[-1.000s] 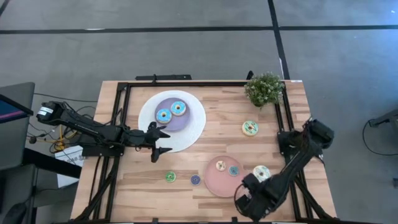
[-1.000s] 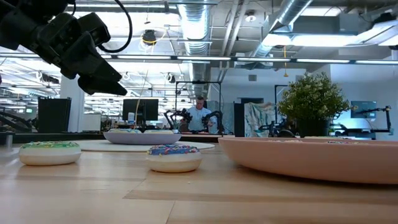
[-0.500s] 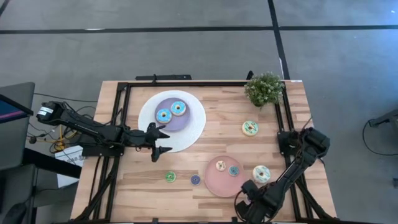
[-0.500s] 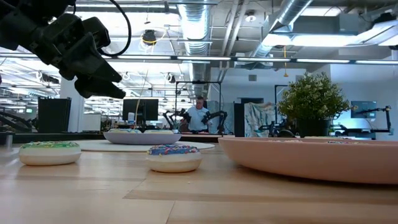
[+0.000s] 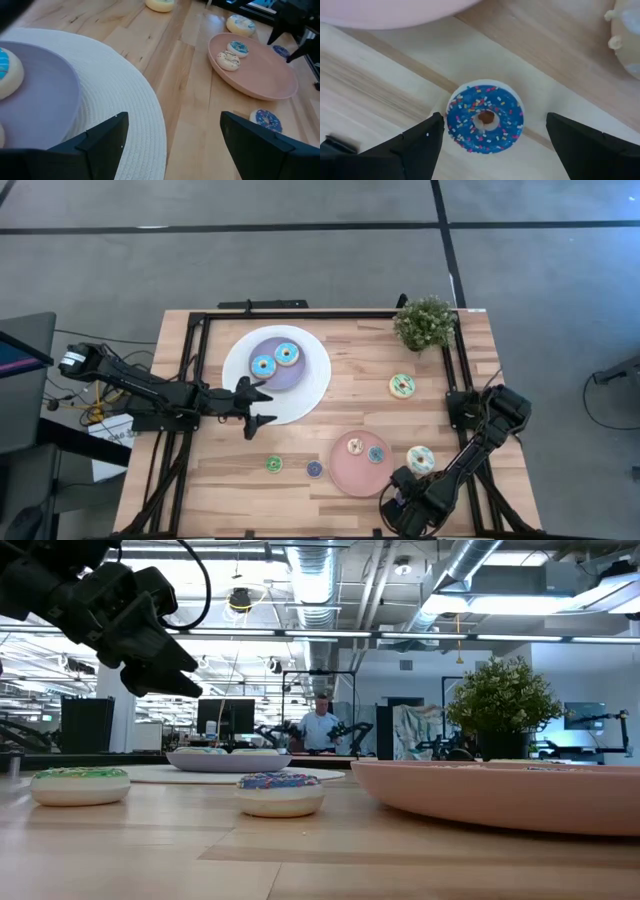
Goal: Pick & Place donuts
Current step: Put the small blue donut on the pink plate
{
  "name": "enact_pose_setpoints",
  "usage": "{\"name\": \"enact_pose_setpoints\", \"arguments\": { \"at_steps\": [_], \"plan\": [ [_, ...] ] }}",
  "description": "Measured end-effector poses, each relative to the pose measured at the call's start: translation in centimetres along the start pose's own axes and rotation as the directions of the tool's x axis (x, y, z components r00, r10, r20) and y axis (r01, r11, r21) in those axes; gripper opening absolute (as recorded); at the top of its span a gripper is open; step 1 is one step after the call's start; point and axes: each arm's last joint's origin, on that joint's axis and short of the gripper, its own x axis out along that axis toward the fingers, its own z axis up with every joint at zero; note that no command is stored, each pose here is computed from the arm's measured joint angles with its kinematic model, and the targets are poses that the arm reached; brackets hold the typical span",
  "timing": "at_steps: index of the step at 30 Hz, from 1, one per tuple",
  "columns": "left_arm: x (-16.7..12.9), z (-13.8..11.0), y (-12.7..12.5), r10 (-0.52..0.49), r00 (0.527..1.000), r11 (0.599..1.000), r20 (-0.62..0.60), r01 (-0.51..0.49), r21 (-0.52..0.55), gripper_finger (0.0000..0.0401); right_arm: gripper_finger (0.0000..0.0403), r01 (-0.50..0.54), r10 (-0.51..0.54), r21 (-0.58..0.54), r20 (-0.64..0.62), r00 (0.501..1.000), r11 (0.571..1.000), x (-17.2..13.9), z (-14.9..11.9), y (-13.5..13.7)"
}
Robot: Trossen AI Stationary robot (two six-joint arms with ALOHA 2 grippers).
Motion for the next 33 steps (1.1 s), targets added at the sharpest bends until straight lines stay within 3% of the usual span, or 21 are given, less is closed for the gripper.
{"name": "enact_pose_setpoints", "arguments": {
  "at_steps": [33],
  "plan": [
    [0.0,0.01,0.02,0.006,1.0,1.0,0.003,-0.006,-0.014,0.0309,0.0223,-0.034,0.034,0.014,-0.019,0.999,0.999,0.5,0.43,0.1]
  ]
}}
